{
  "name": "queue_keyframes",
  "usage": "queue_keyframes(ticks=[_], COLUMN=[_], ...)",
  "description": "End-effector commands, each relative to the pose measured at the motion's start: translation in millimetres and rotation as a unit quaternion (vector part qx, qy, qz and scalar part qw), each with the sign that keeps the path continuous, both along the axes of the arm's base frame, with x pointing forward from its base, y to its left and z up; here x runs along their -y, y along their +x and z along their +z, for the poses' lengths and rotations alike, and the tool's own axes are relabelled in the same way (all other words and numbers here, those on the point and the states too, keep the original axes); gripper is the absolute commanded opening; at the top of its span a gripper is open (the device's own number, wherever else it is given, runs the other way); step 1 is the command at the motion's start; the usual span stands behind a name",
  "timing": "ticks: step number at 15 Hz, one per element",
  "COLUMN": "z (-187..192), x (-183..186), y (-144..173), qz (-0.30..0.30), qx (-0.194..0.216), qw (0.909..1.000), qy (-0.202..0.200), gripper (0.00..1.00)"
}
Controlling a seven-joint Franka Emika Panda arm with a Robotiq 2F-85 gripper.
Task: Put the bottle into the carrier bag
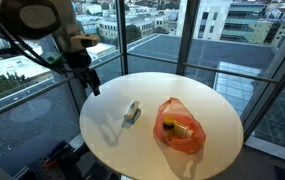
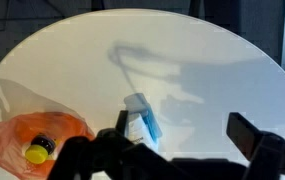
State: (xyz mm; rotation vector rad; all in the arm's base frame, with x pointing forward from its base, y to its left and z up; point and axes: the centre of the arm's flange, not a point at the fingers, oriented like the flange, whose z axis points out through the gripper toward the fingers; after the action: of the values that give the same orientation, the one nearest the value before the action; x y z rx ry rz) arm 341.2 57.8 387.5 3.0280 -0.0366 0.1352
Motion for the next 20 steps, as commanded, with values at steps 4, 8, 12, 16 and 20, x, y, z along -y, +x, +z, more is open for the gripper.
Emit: queue_keyframes(ticks=[4, 8, 12, 16, 20], z=[0.0, 0.0, 6.7, 12.3, 9.8], x=[0.0, 0.0, -11.3, -20.1, -17.1], y=[0.0, 0.0, 10.8, 29.8, 63.2], qz=[0.0, 0.0, 0.001, 0.005, -0.007], qx=[0.0, 0.0, 0.001, -0.01, -0.035], qw=[1.0, 1.0, 1.0, 0.9998, 0.999], qy=[0.0, 0.0, 0.005, 0.016, 0.025], gripper=[1.0, 1.0, 1.0, 1.0, 1.0])
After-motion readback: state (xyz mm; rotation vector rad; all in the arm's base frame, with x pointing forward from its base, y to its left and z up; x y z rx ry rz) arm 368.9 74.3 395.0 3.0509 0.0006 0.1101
